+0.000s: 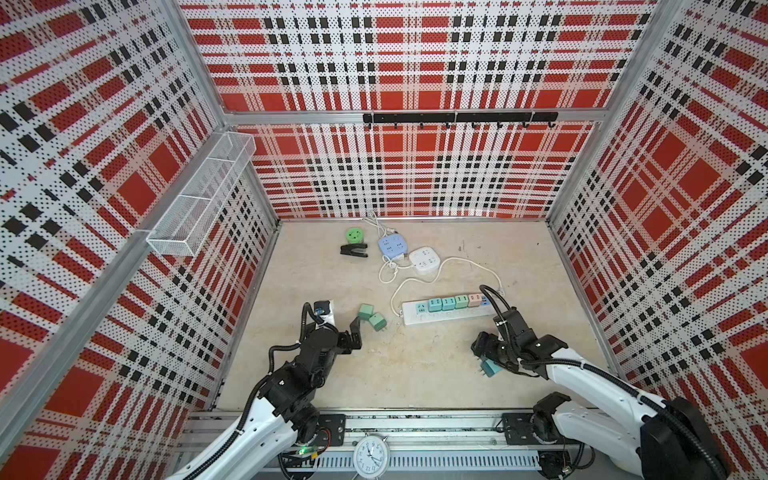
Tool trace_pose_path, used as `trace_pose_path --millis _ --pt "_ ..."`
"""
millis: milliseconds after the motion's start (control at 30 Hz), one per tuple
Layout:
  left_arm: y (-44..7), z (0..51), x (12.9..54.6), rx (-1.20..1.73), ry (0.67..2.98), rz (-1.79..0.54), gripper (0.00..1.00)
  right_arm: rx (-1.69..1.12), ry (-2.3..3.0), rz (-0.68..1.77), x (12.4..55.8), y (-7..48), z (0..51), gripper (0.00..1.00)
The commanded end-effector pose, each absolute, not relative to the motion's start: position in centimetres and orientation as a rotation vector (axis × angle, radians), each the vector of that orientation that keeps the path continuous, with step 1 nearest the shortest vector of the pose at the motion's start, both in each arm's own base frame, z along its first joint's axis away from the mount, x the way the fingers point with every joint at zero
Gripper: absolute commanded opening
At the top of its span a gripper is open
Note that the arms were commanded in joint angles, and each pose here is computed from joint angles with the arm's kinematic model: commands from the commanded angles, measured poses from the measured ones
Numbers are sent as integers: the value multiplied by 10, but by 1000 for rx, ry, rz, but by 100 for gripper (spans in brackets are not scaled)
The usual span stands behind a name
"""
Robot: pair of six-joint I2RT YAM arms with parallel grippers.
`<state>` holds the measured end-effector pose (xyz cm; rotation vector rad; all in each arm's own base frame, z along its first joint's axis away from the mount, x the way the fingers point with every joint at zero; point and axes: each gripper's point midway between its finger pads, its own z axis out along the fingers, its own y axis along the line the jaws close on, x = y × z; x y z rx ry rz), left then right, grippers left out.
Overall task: Insert the plug
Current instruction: 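Move the left gripper over green chargers while the right grasps a teal charger, then raise the teal charger in the right gripper toward the turning left gripper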
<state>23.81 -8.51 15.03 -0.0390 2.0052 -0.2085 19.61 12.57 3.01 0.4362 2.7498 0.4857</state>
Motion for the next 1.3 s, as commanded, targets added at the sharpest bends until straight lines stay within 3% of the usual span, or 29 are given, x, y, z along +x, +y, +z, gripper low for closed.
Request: trace_pose_path --millis 0,400,833,1267 --pt "-80 147 238 -59 2004 -182 99 342 2713 532 211 150 38 87" --pt "-82 147 238 -50 2009 -186 99 58 2752 308 211 188 37 86" --pt "-83 145 238 -45 2017 -182 99 95 2713 206 230 184 28 87" --pt "-84 145 239 -39 2017 -185 99 35 2751 204 233 203 9 72"
